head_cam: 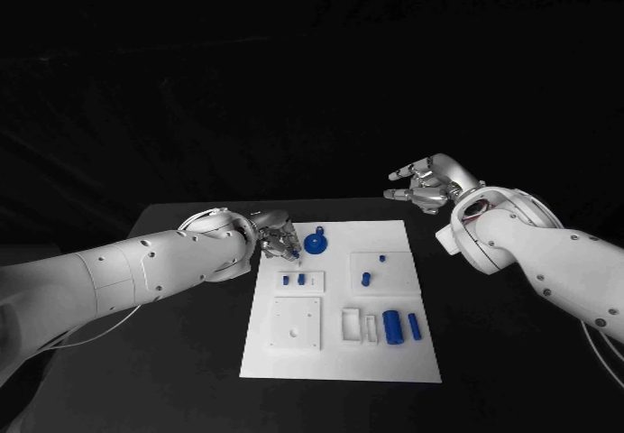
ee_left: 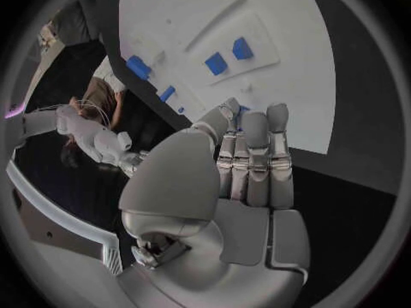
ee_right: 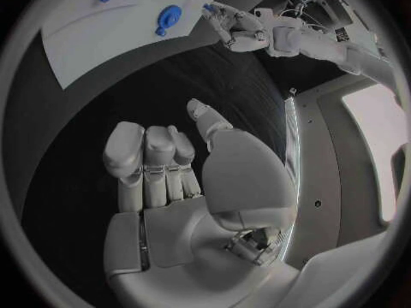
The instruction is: Assemble the parts on the task board
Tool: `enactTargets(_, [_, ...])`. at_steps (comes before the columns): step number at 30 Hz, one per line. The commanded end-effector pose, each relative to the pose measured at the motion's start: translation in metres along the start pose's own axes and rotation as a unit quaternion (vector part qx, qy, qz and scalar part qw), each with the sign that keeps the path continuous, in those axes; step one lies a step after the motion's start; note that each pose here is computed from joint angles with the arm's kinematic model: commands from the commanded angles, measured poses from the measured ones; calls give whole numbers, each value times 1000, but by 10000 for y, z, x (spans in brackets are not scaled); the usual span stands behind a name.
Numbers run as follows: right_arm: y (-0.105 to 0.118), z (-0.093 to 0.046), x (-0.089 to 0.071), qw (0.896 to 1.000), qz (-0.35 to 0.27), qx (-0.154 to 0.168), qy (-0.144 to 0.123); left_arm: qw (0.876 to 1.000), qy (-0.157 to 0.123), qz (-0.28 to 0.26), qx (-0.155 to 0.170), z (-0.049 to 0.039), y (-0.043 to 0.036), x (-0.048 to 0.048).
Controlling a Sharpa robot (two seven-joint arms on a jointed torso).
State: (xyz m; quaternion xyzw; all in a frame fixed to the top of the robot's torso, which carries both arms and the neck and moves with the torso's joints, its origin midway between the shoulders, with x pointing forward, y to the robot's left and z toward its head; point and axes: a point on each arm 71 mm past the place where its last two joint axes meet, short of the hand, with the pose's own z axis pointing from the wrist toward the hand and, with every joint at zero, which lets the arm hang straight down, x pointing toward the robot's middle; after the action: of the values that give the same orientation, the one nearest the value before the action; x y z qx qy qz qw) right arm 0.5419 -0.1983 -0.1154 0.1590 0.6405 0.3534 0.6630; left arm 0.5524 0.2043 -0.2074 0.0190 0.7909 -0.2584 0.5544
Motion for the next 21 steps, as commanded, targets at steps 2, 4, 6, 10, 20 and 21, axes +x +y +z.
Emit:
enactTargets(2, [16, 1, 15, 1000, -4, -6, 6, 1000, 17, 10, 4, 28, -11, 75])
enactTargets(4, [15, 0, 14, 1000, -4, -6, 6, 1000, 18, 11, 4, 35, -4, 90])
enactTargets(6, [14, 0, 13, 1000, -4, -6, 6, 1000, 19, 12, 2, 40, 9, 96])
enactTargets(10, [10, -2, 9, 1000, -4, -5, 6, 1000, 21, 14, -3, 48, 49, 98])
enactTargets(20, [11, -5, 5, 1000, -4, -5, 6, 999, 27, 17, -4, 69, 60, 128])
enactTargets(21, [12, -5, 6, 1000, -4, -6, 6, 999, 28, 17, -4, 72, 57, 134])
